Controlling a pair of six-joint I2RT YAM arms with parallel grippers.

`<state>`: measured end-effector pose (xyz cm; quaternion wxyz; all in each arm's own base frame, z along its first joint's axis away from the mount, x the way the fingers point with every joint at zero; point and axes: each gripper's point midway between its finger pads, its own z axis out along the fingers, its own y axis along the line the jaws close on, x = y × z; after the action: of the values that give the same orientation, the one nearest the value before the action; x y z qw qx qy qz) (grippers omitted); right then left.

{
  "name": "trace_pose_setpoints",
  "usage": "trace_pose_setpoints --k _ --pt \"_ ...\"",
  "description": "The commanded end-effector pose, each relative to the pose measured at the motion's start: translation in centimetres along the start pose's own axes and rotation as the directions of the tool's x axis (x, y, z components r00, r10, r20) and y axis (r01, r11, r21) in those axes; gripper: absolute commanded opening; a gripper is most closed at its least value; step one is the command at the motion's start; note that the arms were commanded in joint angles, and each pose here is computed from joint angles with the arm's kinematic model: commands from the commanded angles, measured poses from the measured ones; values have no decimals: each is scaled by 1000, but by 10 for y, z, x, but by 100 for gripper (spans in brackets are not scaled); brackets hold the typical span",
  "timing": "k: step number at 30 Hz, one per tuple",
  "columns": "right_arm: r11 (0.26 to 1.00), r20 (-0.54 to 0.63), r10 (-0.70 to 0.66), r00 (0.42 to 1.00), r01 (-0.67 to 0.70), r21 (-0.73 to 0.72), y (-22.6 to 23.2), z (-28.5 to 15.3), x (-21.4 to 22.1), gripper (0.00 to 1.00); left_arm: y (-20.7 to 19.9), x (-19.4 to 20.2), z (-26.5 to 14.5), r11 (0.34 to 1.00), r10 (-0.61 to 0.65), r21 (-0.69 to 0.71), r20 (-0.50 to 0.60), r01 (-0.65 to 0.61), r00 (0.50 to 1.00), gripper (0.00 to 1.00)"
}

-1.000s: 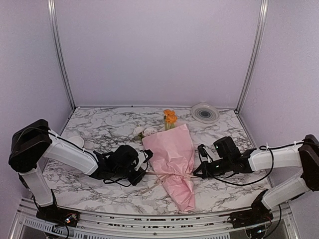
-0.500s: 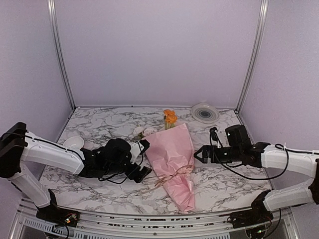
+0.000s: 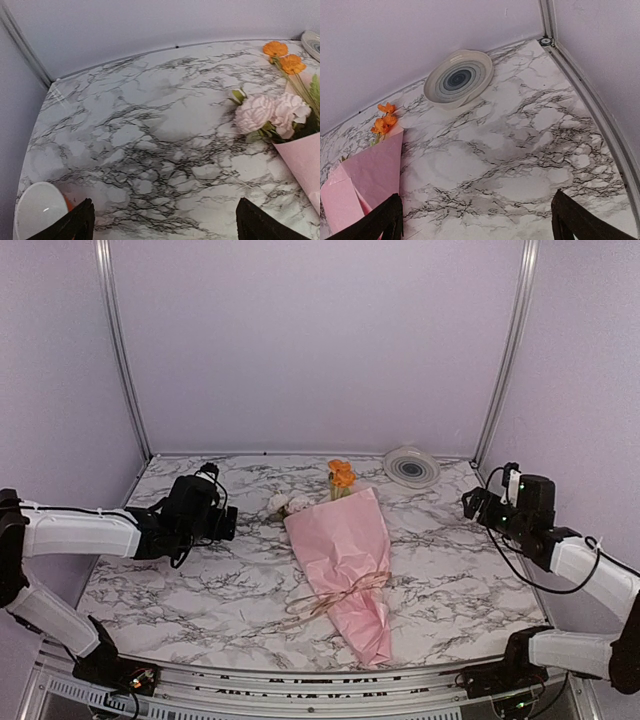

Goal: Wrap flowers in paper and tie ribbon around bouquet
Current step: Reset both arms

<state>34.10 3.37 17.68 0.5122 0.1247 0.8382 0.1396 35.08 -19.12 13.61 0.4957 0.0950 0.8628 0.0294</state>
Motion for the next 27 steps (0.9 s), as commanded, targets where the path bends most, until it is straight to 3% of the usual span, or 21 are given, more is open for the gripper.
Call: trace_pose_setpoints --k 1,6,12,16,20,27 --pt "997 165 11 986 -22 67 -31 -3 -29 100 81 6 -11 964 -96 -243 45 105 994 99" --pt "986 286 -6 958 -42 161 -56 -9 -36 100 139 10 -18 922 -179 -330 108 205 978 99" --pt "975 271 -57 961 -5 220 -68 -3 -27 100 181 28 -16 890 -246 -357 144 282 958 99" --pt "959 266 -61 962 -17 283 -80 0 -25 100 195 25 -17 879 -246 -370 190 301 950 99" --pt "969 271 -67 960 -2 248 -76 3 -22 100 207 28 -18 869 -229 -381 255 315 939 99" --pt "973 270 -74 960 10 231 -76 6 -12 100 201 50 -1 888 -226 -349 235 299 945 99"
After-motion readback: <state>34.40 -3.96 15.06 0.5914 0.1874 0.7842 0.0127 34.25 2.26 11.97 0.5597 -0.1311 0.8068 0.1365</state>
